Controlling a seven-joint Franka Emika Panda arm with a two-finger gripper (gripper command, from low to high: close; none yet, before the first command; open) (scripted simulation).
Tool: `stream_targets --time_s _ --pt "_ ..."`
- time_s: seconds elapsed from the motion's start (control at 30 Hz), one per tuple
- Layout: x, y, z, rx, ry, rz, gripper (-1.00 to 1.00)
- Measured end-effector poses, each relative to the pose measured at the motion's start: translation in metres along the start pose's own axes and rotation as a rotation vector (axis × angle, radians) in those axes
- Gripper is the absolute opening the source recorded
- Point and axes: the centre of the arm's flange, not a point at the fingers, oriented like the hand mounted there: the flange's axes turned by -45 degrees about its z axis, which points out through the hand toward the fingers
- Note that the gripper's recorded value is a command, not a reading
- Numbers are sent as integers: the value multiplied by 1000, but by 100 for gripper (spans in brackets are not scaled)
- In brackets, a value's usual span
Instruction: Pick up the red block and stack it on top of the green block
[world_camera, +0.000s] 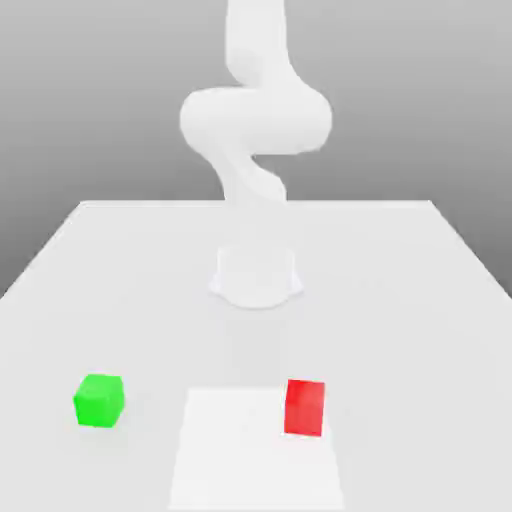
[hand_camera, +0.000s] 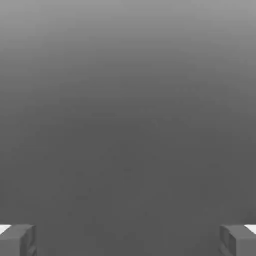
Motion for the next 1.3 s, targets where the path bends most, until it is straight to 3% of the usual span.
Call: stream_targets --time_s 0.33,0.6,0.83,0.87,1.3 --pt "-121 -30 226 1 -381 79 0" --pt "-288 -44 328 -70 -682 117 0" --pt "-345 -42 377 -82 -715 123 0" --pt "-349 -41 381 -82 -715 123 -100" --pt "-315 -44 343 -83 -714 121 -100"
